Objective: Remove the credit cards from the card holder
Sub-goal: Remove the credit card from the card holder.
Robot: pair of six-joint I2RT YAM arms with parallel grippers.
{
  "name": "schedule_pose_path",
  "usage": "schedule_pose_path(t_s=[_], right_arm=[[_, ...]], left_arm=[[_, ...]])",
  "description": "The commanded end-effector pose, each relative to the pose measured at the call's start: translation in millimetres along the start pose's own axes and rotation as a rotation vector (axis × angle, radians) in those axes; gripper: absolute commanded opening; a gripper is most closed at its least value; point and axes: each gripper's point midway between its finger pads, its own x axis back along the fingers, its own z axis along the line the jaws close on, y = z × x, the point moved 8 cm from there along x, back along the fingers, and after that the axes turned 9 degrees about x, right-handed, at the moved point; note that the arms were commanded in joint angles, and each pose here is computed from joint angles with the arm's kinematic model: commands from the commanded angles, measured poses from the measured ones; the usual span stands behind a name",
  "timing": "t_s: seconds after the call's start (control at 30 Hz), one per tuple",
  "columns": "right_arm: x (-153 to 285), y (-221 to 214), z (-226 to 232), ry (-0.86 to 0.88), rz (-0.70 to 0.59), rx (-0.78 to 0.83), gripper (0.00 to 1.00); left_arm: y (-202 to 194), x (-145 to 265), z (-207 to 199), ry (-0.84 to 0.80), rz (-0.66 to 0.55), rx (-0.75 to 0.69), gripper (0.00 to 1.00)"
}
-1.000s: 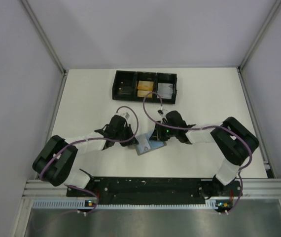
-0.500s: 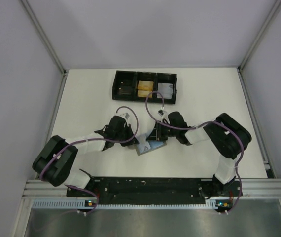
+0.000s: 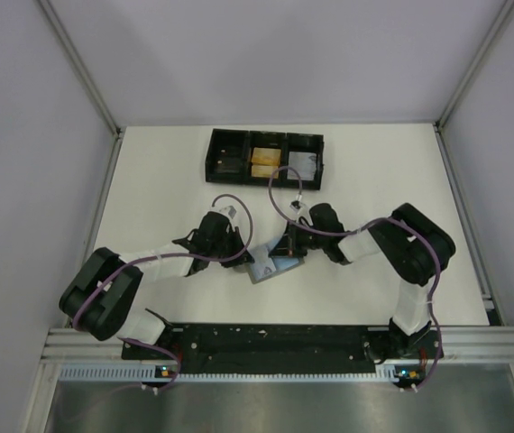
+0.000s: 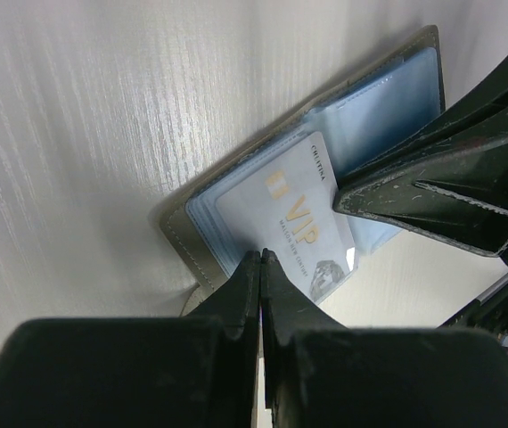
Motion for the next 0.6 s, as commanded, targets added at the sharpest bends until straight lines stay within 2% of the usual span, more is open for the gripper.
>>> schedule_pose_path(t_s=[0.0,0.33,0.37,0.47,0.57], right_arm=[[4,3,-1,0.044,-0.014,0.010,0.00],[15,8,-4,0.088,-0.035,0.006,0.00],[15,9,-2,0.099,-0.035,0.006,0.01],[12,8,0,0.113,-0.022,0.010,0.15],[8,6,-1,0.111,0.002,0.006,0.19]], left_arm=[[-15,-4,29,0.133,0.036,0.012,0.00],[-16,0,33,0.167,0.037,0.005,0.00],[-16,1,33,0.168,0.036,0.005,0.00],[-16,1,33,0.167,0.040,0.006,0.00],[-17,1,32,0.165,0.042,0.005,0.00]])
